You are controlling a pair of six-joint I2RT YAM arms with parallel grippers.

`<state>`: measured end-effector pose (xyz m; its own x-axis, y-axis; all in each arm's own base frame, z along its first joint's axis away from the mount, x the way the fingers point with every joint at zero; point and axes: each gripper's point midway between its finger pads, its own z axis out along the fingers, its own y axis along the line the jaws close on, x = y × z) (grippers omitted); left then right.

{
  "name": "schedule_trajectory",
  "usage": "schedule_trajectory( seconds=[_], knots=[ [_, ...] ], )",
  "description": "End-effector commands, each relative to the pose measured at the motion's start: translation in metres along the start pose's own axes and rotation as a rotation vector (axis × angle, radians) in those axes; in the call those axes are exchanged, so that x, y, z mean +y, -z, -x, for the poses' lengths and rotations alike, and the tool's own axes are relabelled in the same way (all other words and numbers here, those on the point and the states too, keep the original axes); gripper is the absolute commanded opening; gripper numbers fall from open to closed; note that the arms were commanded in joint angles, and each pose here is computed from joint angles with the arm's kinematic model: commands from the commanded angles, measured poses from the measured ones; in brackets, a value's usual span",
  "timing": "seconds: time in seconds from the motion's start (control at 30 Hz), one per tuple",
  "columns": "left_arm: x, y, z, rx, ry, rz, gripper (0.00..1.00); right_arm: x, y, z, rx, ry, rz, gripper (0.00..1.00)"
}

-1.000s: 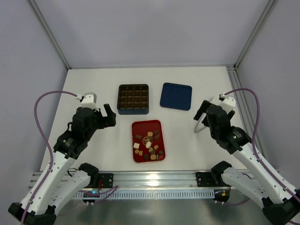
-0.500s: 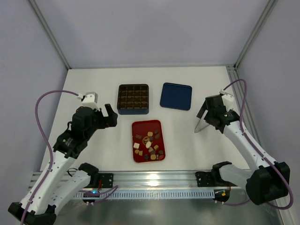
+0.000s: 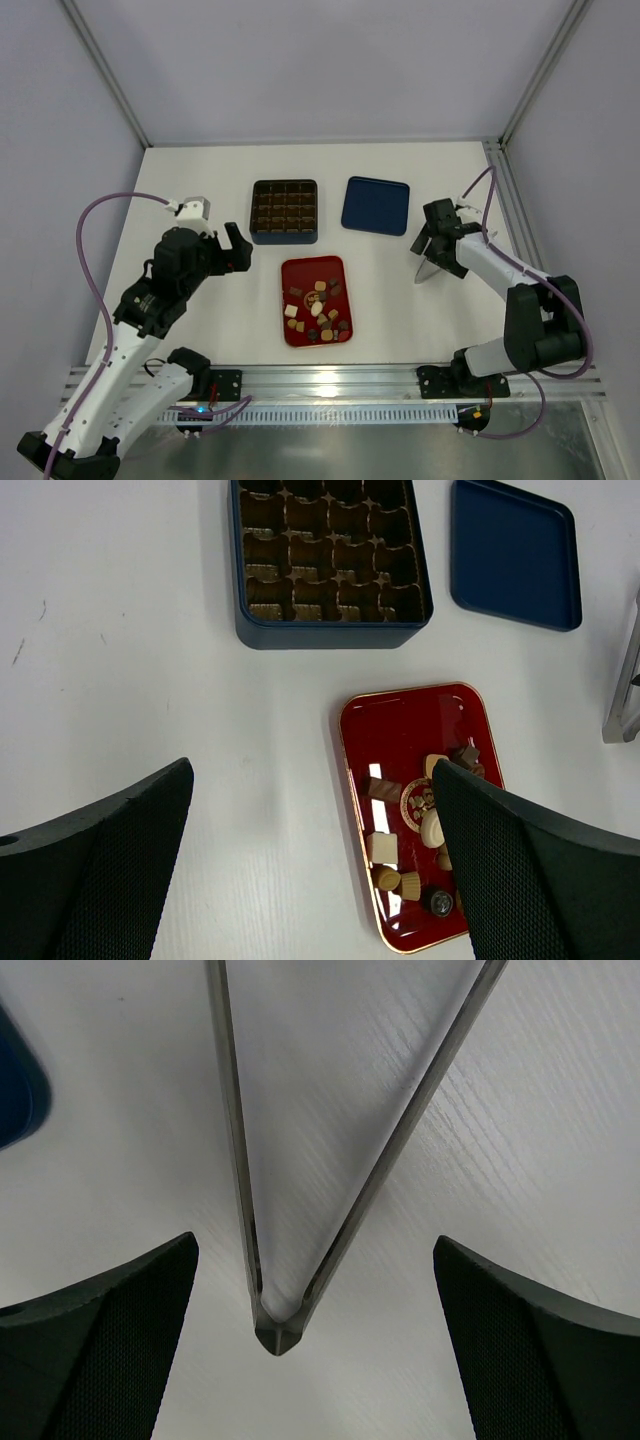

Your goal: Pack the chocolate

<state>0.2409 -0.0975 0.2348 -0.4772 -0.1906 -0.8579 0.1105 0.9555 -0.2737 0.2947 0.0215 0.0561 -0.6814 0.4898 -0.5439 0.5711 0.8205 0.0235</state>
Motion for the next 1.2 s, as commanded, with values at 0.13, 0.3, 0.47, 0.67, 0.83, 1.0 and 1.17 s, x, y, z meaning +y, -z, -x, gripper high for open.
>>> schedule_trajectory(
  seconds=[0.13,0.3,0.47,0.67,0.83,1.0,1.17],
  knots=[
    [-0.009,0.007,0.018,-0.05,0.0,-0.037,1.0,0.009,-0.022,0.019,-0.044,-0.134,-0.038,1.0],
    [-0.009,0.007,0.017,-0.048,-0.003,-0.038,1.0,0.01,-0.038,0.019,-0.021,-0.135,-0.067,0.98],
    [-0.009,0.006,0.016,-0.043,-0.003,-0.037,1.0,0.012,-0.047,0.018,-0.011,-0.145,-0.075,0.93],
    [-0.01,0.005,0.015,-0.037,-0.004,-0.04,1.0,0.012,-0.049,0.016,-0.007,-0.163,-0.076,0.81],
    [-0.01,0.004,0.015,-0.033,-0.004,-0.043,1.0,0.012,-0.052,0.006,0.02,-0.171,-0.063,0.75],
    [-0.011,0.005,0.014,-0.032,-0.004,-0.046,1.0,0.01,-0.053,0.004,0.015,-0.14,-0.063,0.56],
    [-0.011,0.004,0.013,-0.029,-0.003,-0.045,1.0,0.002,-0.037,0.014,-0.034,-0.096,-0.05,0.5]
  ],
)
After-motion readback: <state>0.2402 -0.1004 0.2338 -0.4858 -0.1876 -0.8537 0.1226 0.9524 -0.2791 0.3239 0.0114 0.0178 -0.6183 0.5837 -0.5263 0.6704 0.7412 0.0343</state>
